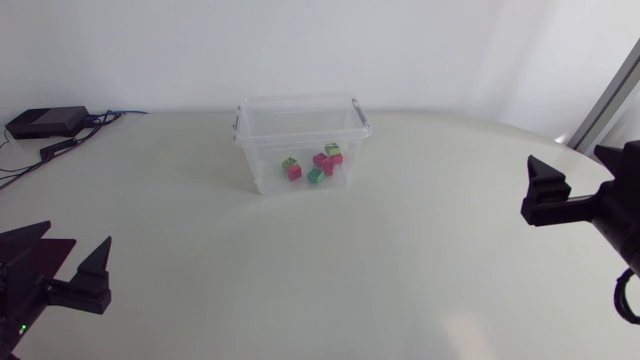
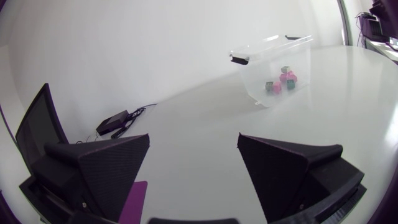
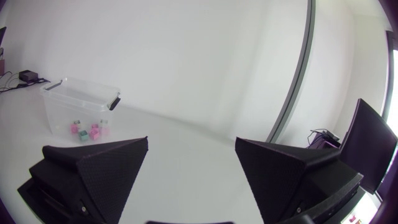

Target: Place the duplo bricks in the container

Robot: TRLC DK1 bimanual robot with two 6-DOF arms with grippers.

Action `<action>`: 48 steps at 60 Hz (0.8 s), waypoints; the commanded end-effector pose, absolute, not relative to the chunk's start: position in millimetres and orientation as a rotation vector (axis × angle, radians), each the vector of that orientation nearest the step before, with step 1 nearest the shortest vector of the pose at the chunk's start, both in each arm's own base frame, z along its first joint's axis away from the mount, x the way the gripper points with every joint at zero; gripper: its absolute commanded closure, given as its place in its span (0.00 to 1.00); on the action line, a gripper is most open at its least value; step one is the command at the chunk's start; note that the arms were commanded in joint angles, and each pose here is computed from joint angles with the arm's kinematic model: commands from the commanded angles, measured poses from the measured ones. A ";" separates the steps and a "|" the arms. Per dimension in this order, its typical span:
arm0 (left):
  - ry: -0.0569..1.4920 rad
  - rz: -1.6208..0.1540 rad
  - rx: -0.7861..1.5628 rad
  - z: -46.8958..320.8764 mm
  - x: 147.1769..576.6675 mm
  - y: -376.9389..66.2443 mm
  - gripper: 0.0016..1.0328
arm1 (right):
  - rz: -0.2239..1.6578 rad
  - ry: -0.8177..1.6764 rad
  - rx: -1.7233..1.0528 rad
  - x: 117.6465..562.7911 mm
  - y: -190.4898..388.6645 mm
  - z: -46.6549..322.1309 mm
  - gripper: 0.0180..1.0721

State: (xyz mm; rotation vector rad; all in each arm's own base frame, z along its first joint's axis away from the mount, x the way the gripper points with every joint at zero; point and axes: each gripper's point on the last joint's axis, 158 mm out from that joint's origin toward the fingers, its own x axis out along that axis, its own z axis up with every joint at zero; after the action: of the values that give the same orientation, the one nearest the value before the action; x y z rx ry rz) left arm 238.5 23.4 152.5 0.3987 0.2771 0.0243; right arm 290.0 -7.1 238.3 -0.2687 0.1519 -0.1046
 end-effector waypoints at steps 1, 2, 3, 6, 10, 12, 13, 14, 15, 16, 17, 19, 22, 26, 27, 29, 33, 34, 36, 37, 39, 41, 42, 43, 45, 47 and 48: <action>0.258 0.013 0.357 148.0 240.8 18.9 0.04 | -0.103 0.171 -0.259 283.8 -9.9 220.4 0.04; 0.254 0.013 0.350 148.0 241.2 18.5 0.04 | -0.102 0.169 -0.254 282.8 -9.9 219.1 0.04; 0.250 0.013 0.343 148.0 241.5 18.1 0.04 | -0.100 0.166 -0.248 281.8 -9.9 217.8 0.04; 0.239 0.013 0.324 148.1 242.6 17.0 0.04 | -0.095 0.160 -0.233 279.2 -9.8 214.1 0.04; 0.222 0.013 0.296 148.3 244.0 15.4 0.04 | -0.089 0.150 -0.211 275.6 -9.5 208.8 0.04; 0.214 0.013 0.282 148.4 244.8 14.5 0.04 | -0.085 0.145 -0.199 273.8 -9.3 205.9 0.04; 0.210 0.013 0.275 148.4 245.1 14.1 0.04 | -0.083 0.143 -0.194 273.1 -9.2 204.6 0.04; 0.205 0.013 0.267 148.5 245.5 13.6 0.04 | -0.081 0.140 -0.188 272.1 -9.1 203.0 0.04; 0.202 0.012 0.261 148.5 245.7 13.2 0.04 | -0.080 0.138 -0.183 271.5 -9.0 201.8 0.04; 0.196 0.012 0.252 148.5 246.2 12.7 0.04 | -0.077 0.135 -0.176 270.5 -8.9 200.0 0.04; 0.193 0.012 0.247 148.6 246.4 12.3 0.04 | -0.076 0.133 -0.172 269.9 -8.8 199.0 0.04; 0.184 0.011 0.230 148.7 247.1 11.3 0.04 | -0.072 0.127 -0.160 268.2 -8.5 195.7 0.04; 0.171 0.009 0.207 148.8 248.1 9.9 0.04 | -0.066 0.120 -0.142 265.9 -8.0 191.0 0.04; 0.153 0.007 0.176 149.0 249.3 7.9 0.04 | -0.058 0.110 -0.120 263.2 -7.2 184.7 0.04; 0.150 0.006 0.171 149.0 249.5 7.6 0.04 | -0.056 0.108 -0.116 262.8 -7.1 183.6 0.04; 0.142 0.005 0.156 149.1 250.0 6.7 0.04 | -0.053 0.103 -0.105 261.7 -6.7 180.7 0.04; 0.125 0.001 0.124 149.3 251.1 4.6 0.04 | -0.044 0.093 -0.083 259.5 -5.8 174.1 0.04; 0.120 0.000 0.115 149.4 251.3 4.1 0.04 | -0.042 0.091 -0.077 259.0 -5.5 172.4 0.04; 0.112 -0.001 0.100 149.5 251.8 3.1 0.04 | -0.038 0.086 -0.066 258.1 -5.1 169.3 0.04; 0.108 -0.003 0.091 149.6 252.0 2.6 0.04 | -0.035 0.083 -0.060 257.7 -4.8 167.6 0.04; 0.100 -0.005 0.076 149.7 252.5 1.6 0.04 | -0.031 0.079 -0.050 256.9 -4.4 164.5 0.04; 0.091 -0.007 0.058 149.8 252.9 0.5 0.04 | -0.026 0.074 -0.038 256.2 -3.8 160.9 0.04; 0.087 -0.008 0.052 149.8 253.1 0.1 0.04 | -0.024 0.072 -0.034 255.9 -3.6 159.6 0.04; 0.084 -0.009 0.046 149.8 253.2 -0.3 0.04 | -0.023 0.070 -0.030 255.7 -3.4 158.4 0.04; 0.077 -0.011 0.032 149.9 253.5 -1.2 0.04 | -0.019 0.066 -0.021 255.2 -3.0 155.6 0.04; 0.067 -0.015 0.011 150.1 253.9 -2.5 0.04 | -0.013 0.060 -0.008 254.6 -2.3 151.4 0.04; 0.064 -0.016 0.005 150.1 254.0 -2.9 0.04 | -0.012 0.059 -0.004 254.5 -2.1 150.2 0.04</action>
State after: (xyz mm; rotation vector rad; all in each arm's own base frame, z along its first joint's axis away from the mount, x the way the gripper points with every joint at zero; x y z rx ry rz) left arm 253.0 -1.5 155.1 0.0663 0.0760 -0.0158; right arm 254.6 -1.4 160.6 -0.0486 0.0659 -0.0111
